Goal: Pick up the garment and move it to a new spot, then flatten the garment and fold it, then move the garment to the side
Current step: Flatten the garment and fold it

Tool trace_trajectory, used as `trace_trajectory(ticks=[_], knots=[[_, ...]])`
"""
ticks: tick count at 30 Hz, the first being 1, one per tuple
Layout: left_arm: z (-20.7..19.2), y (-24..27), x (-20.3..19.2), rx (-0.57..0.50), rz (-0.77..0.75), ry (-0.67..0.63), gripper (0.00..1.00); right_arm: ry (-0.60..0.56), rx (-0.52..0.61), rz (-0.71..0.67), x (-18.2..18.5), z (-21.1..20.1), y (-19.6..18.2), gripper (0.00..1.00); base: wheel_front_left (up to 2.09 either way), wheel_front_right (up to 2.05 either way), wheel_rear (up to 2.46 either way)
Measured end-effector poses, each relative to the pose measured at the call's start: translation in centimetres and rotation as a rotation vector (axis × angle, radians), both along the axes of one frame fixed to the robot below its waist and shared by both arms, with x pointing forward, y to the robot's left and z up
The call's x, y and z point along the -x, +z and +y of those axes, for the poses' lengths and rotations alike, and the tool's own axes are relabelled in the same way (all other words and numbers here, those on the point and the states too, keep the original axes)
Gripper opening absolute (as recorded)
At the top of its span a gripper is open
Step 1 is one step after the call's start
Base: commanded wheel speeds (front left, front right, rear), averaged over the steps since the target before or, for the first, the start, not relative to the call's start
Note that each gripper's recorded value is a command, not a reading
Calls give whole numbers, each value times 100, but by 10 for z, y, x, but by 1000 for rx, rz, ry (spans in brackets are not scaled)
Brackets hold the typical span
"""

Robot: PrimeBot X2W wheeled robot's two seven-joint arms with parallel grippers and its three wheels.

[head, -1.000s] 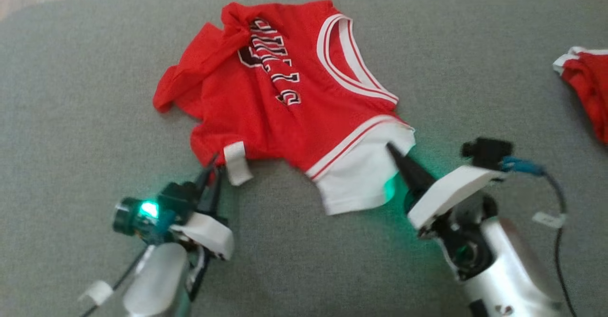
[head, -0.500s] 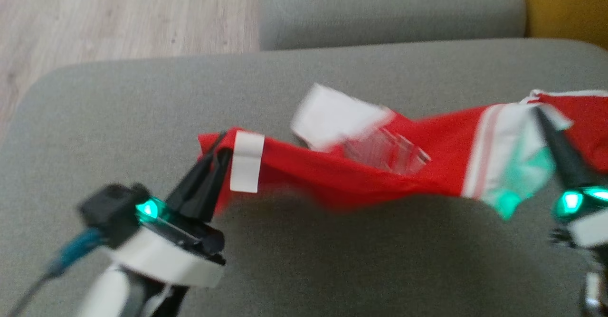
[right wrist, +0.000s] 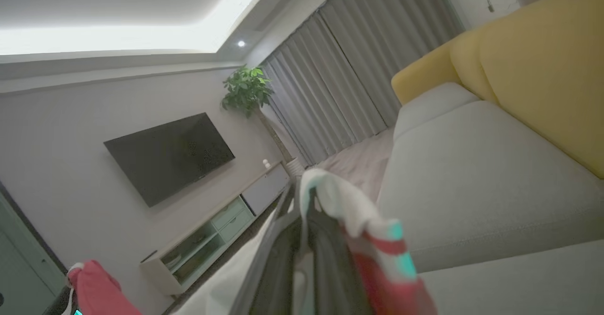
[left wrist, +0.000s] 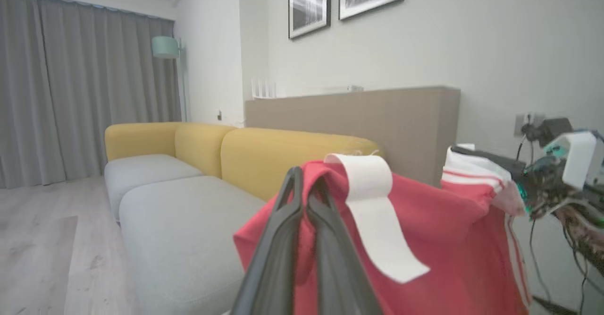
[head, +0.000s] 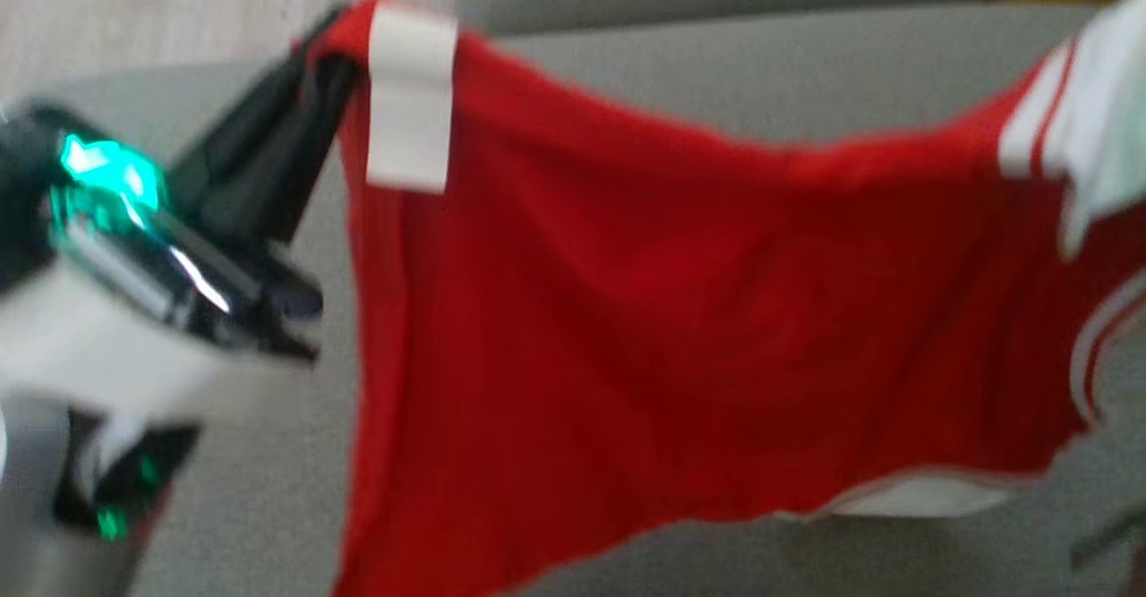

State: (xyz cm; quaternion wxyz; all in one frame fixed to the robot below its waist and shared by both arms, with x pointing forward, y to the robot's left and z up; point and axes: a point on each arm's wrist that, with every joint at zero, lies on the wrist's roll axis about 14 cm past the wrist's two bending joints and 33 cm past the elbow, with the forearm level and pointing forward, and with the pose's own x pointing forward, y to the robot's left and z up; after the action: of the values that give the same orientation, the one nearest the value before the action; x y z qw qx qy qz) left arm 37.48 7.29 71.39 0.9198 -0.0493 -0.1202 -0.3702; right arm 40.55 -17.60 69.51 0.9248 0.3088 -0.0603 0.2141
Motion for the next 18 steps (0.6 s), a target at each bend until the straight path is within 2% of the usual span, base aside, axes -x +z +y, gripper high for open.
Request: trace_trajectory(ticks=[2,6,8,12,15,18], knots=[[2,-11,-33,-73,15,33,0,-15,22,53,-35,-1,-9,0,0,0,0],[9,-30,-115,-136,44,119,0,-50,82,131,-118,4,-19,0,0,0,0],[19,-29,-160,-130,9,192,0,-79,99,117,-157,7,-11,0,0,0,0],[34,-23,-232,-93,-84,310,0,-125,58,68,-220,13,-2,0,0,0,0],[40,-36,-264,-85,-131,353,0,-159,14,97,-251,11,-27,0,0,0,0],[35,-83,-280,-121,-89,346,0,-162,-8,180,-266,16,-74,0,0,0,0]])
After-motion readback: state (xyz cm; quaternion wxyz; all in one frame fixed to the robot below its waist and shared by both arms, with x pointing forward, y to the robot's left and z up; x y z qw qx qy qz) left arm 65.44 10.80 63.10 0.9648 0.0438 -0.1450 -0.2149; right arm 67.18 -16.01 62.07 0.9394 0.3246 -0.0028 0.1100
